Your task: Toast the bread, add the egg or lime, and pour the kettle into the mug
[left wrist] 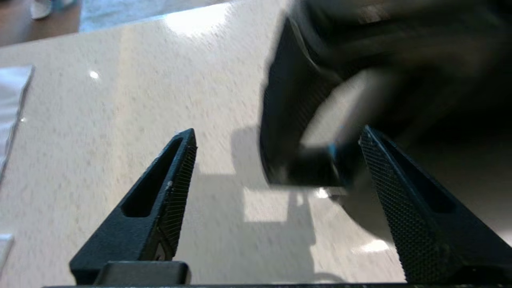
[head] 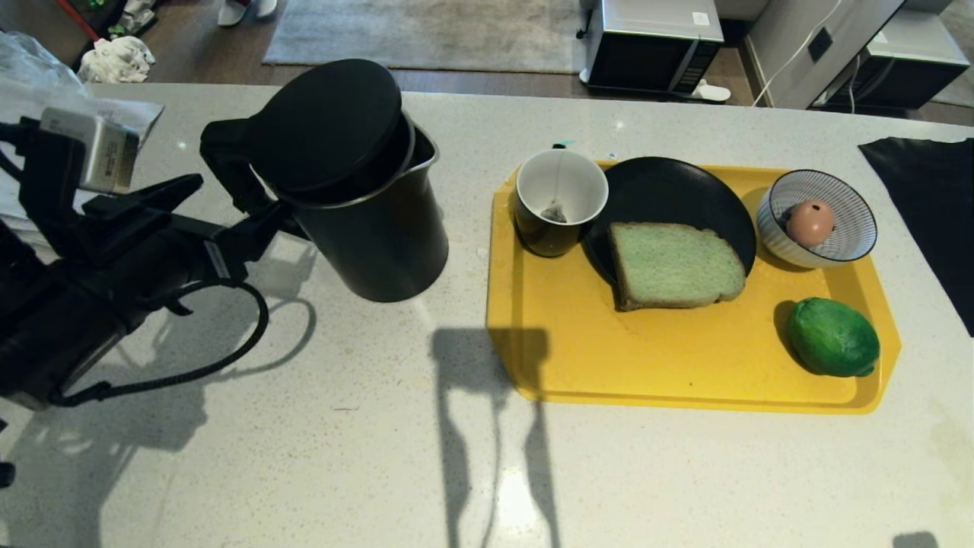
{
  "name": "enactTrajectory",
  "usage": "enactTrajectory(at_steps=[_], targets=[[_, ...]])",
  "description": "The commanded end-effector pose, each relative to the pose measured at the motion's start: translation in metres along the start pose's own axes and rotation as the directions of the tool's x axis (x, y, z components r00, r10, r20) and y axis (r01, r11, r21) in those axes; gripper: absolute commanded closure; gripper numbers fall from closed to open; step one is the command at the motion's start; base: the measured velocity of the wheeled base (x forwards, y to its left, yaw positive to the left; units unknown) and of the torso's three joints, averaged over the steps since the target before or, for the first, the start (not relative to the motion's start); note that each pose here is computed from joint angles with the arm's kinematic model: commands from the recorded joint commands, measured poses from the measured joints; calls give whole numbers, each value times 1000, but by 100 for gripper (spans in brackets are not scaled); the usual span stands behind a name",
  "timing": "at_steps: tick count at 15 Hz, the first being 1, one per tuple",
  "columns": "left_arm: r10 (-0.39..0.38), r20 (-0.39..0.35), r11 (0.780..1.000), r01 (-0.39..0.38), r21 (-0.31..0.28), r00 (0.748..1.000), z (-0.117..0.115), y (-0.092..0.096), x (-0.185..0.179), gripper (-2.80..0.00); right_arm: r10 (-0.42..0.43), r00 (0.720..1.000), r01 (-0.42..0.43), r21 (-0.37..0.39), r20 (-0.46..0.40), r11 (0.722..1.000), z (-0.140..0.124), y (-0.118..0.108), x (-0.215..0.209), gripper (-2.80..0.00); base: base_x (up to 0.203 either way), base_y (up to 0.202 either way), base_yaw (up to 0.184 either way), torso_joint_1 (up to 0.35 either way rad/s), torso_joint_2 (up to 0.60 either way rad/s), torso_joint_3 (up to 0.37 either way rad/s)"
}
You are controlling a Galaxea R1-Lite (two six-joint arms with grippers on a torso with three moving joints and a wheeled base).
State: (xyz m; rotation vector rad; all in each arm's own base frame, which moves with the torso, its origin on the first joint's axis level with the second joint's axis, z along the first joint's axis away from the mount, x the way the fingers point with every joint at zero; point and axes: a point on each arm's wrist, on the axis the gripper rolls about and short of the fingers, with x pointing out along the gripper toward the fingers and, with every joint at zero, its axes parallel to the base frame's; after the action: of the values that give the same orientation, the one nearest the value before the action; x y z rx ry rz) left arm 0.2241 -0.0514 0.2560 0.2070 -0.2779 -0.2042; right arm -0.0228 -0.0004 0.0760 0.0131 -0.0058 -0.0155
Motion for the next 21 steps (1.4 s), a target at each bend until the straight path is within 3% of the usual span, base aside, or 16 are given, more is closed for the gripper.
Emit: enactTrajectory(at_steps=[1,3,4,9,11,12,15,19,21], targets=[[6,7,1000,-6,3,1000,3,1,-24,-280,0,1000,0,1,0,1000,0,0,0,0,0,0,0,0,0,0],[9,16,1000,-9,6,1000,5,1,-38,-280,0,1000,0,1,-1,1000,0,0,0,0,0,0,0,0,0,0],[12,28,1000,-12,11,1000,8,2,-44,0,0,1000,0,1,-1,1000,0,0,0,0,0,0,0,0,0,0],[27,81,999,-28,16,996,38,9,-84,0,0,1000,0,1,-1,1000,0,0,0,0,0,0,0,0,0,0],[27,77,999,-29,20,997,56,13,-105,0,0,1000,0,1,-1,1000,0,0,0,0,0,0,0,0,0,0],[42,112,999,-45,29,993,72,17,-108,0,0,1000,0,1,-1,1000,0,0,0,0,0,0,0,0,0,0],[76,144,996,-82,36,987,114,27,-97,0,0,1000,0,1,-1,1000,0,0,0,0,0,0,0,0,0,0],[47,64,998,-49,31,997,168,40,-58,0,0,1000,0,1,0,1000,0,0,0,0,0,0,0,0,0,0],[9,10,1000,-8,-17,1000,176,40,-17,0,0,1000,0,1,-1,1000,0,0,0,0,0,0,0,0,0,0]])
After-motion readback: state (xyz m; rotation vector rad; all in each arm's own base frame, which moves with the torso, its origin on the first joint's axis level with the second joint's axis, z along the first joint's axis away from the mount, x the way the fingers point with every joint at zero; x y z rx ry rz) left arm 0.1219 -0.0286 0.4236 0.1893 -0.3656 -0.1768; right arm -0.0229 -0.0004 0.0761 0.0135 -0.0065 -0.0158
